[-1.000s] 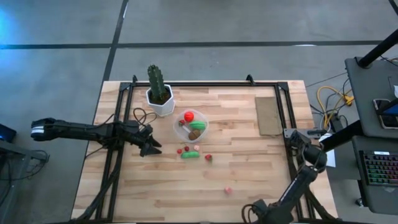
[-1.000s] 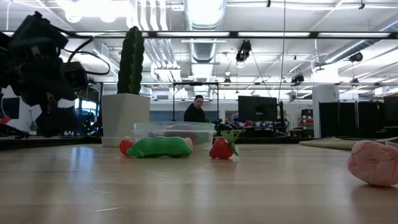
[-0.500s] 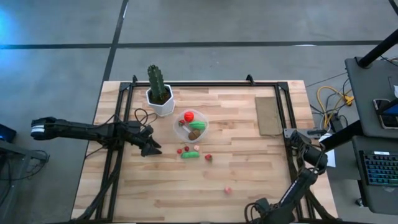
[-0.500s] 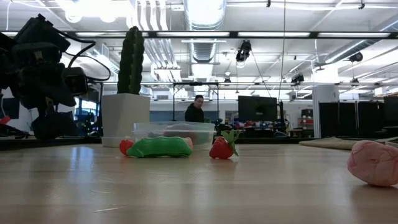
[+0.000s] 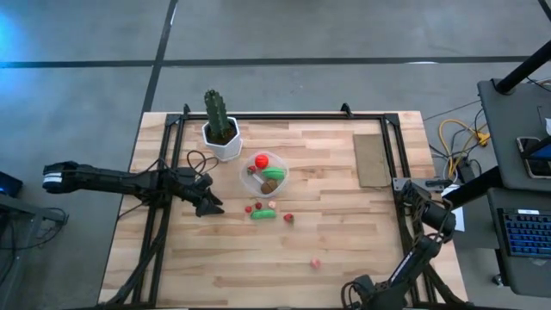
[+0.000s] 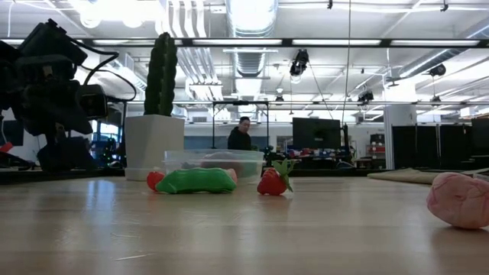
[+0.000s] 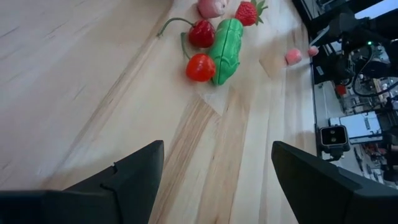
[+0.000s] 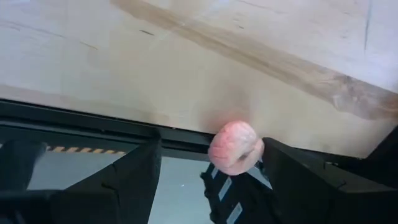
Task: Pick and placing Produce into tupperware
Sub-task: Put the bottom peach into the transparent bin
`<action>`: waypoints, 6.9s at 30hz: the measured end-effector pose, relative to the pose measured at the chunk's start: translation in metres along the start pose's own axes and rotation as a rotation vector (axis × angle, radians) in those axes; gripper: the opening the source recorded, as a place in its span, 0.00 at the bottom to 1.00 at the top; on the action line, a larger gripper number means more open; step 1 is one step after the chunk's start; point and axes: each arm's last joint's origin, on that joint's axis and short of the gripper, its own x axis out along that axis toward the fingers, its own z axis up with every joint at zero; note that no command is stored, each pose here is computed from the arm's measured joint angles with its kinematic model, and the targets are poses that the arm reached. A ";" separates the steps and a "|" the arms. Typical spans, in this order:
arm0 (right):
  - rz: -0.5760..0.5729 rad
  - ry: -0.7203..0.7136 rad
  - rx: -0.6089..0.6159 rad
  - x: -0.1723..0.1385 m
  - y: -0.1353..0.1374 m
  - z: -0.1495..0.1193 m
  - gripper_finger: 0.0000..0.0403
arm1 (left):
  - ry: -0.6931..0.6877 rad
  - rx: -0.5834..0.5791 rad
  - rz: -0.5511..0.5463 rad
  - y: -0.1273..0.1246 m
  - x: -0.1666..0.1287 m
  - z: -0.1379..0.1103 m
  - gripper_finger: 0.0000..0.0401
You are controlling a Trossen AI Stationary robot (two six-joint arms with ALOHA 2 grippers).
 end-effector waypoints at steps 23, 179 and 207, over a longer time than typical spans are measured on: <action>-0.016 -0.011 -0.005 0.009 -0.014 -0.010 0.55 | 0.000 -0.003 0.000 0.000 0.000 0.000 0.71; 0.172 -0.141 -0.264 -0.087 0.093 0.152 0.62 | -0.097 -0.025 -0.041 -0.005 0.010 0.012 0.71; 0.159 -0.162 -0.278 -0.063 0.094 0.165 0.53 | -0.105 -0.018 -0.049 -0.006 0.012 0.014 0.71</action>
